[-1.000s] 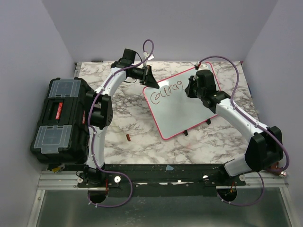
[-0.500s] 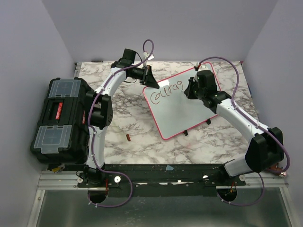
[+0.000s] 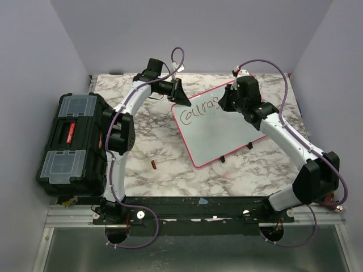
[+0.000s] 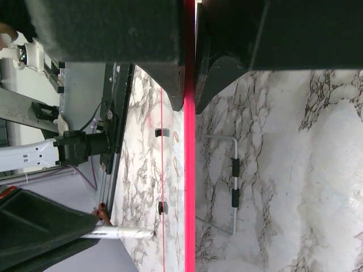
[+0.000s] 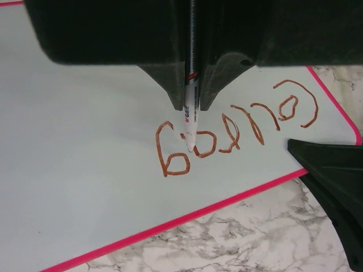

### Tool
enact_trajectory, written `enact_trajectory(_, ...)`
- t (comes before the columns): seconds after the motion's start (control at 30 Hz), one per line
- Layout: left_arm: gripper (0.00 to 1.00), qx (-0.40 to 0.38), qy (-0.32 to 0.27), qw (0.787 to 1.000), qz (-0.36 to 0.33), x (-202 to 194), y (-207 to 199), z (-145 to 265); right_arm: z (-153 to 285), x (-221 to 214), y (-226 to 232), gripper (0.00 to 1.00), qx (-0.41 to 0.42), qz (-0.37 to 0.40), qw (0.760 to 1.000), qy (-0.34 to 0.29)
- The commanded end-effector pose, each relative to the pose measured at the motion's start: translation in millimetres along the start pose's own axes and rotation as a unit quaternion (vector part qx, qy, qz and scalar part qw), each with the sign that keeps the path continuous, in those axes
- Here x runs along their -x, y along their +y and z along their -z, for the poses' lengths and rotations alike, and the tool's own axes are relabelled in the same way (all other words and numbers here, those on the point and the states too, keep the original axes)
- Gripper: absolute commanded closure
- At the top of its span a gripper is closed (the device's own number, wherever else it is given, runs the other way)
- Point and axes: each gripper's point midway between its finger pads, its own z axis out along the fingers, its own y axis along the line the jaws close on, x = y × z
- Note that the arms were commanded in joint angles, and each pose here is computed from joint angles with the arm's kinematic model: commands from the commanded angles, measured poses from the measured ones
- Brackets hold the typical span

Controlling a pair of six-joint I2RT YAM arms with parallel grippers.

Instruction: Write a sentence on the whiteboard

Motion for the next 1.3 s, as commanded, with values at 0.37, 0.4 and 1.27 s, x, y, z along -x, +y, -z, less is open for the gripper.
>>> enact_trajectory(0.37, 1.0, 0.006, -0.011, 0.996, -0.093, 11.0, -5.2, 1.0, 24.1, 44.6, -9.2, 0.99, -0.034, -0.006, 0.997, -0.072)
enact_trajectory(0.4, 1.0, 0.006, -0.01, 0.996, -0.093, 10.9, -5.0, 0.9, 23.2, 42.6, -11.5, 0.99, -0.039, -0.005, 0.997, -0.069)
enact_trajectory(1.27, 1.0, 0.008, -0.01, 0.996, -0.086, 9.9, -2.0, -0.1, -2.6, 17.9, -24.4, 0.99, -0.057, -0.009, 0.998, -0.039)
